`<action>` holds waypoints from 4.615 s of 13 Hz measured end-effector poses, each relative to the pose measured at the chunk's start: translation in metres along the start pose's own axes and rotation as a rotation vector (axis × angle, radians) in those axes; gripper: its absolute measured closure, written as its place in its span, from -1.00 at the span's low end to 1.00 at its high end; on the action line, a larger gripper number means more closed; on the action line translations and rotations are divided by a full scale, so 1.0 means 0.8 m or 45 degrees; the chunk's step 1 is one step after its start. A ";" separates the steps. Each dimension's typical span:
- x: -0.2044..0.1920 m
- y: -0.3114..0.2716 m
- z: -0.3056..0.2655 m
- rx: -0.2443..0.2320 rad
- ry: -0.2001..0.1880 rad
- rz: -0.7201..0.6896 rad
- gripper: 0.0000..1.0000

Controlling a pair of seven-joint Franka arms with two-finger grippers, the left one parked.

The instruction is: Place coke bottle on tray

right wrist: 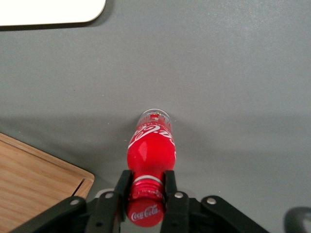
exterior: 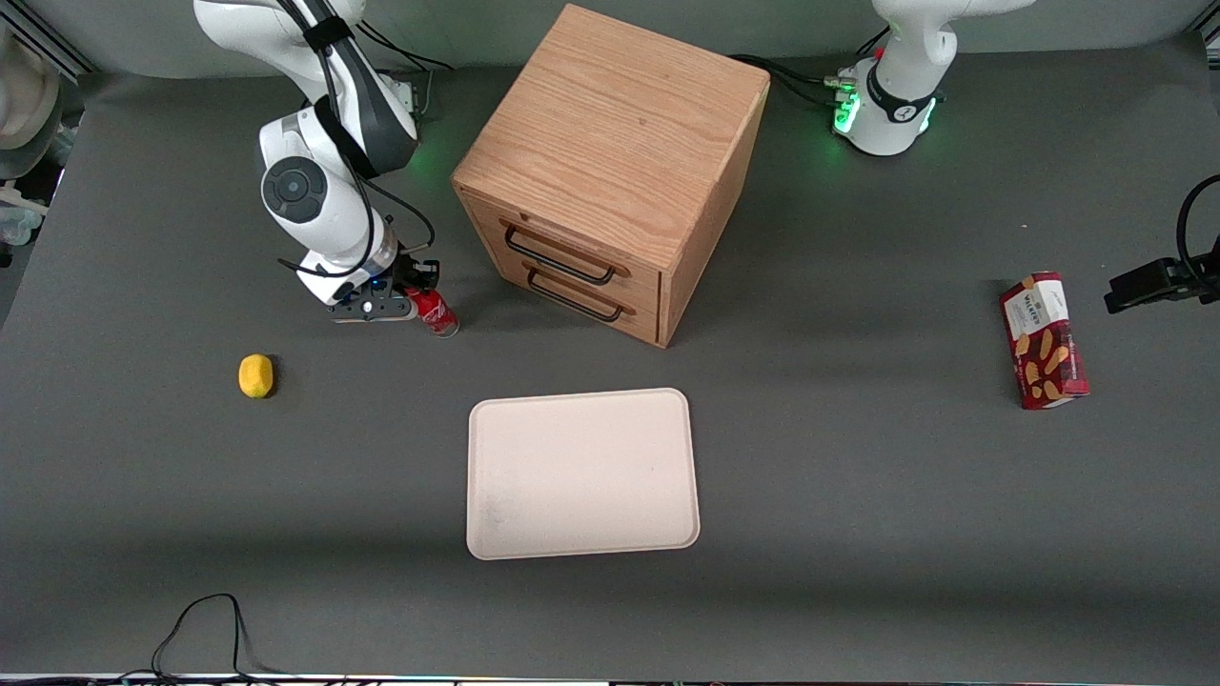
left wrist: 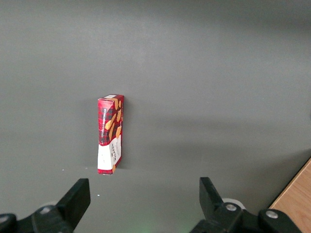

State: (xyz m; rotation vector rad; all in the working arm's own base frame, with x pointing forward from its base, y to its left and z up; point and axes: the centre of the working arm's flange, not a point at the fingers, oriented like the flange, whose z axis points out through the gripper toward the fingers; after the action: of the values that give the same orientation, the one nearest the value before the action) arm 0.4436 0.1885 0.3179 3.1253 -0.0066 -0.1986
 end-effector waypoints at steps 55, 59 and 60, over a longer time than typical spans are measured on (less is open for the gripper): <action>0.224 0.065 -0.261 0.031 0.183 -0.033 -1.00; 0.107 0.137 -0.281 0.042 0.155 0.059 -1.00; 0.082 0.151 -0.287 0.047 0.160 0.062 -1.00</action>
State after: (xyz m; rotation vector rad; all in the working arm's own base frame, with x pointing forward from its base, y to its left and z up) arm 0.5375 0.0699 0.5384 3.1637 -0.0863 -0.0017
